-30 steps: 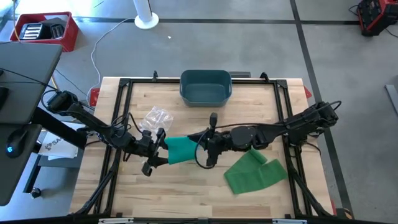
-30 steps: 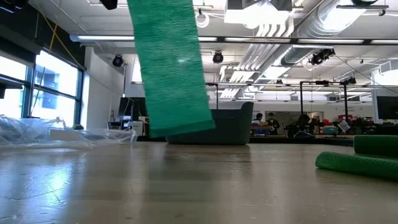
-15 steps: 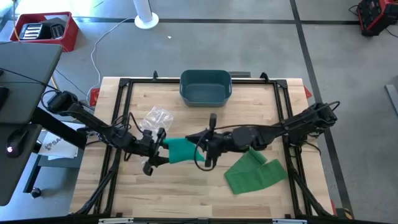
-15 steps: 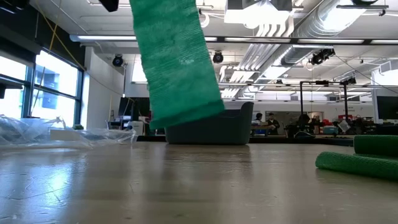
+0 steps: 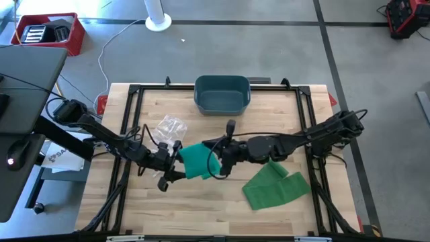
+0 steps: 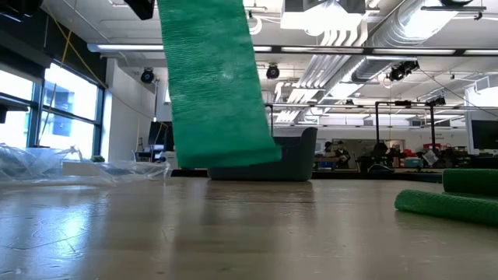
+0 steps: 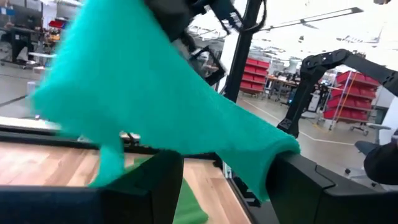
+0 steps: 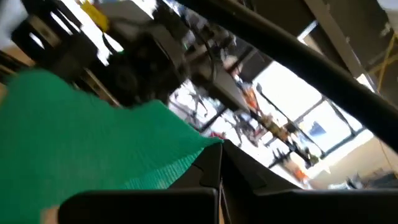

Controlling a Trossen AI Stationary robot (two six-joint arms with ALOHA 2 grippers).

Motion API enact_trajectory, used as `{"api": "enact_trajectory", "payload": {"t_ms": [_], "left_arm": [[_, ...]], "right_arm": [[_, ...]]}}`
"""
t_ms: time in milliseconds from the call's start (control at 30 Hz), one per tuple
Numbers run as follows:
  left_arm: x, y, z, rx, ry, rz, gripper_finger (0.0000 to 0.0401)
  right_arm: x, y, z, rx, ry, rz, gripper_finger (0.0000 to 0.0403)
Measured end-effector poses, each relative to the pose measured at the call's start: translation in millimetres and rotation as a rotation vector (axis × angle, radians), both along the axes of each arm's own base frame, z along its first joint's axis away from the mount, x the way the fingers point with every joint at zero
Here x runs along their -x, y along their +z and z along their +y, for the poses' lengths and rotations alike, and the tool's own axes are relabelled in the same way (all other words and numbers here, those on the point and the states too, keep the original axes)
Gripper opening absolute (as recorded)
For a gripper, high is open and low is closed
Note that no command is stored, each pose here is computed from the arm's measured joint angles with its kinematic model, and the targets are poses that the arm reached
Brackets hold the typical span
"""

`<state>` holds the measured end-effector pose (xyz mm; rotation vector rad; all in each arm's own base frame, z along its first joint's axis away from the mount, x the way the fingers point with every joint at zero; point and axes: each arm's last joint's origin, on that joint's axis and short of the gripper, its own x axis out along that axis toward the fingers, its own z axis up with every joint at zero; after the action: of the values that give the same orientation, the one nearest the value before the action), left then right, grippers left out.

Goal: Roll bandage
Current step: Roll the blue bandage

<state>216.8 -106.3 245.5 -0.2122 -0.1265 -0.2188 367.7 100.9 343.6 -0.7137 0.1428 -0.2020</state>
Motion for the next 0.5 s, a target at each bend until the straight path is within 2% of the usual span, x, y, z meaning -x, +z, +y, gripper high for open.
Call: {"api": "enact_trajectory", "payload": {"t_ms": [300,500], "left_arm": [[1,1,-1,-0.049,0.004,-0.017,0.0200],[2,1,-2,-0.082,0.034,-0.020,0.0200]], "right_arm": [[0,-11,-8,-0.084,-0.071,0.078,0.0000],[2,-13,-7,-0.096,-0.142,0.091,0.0000]]}}
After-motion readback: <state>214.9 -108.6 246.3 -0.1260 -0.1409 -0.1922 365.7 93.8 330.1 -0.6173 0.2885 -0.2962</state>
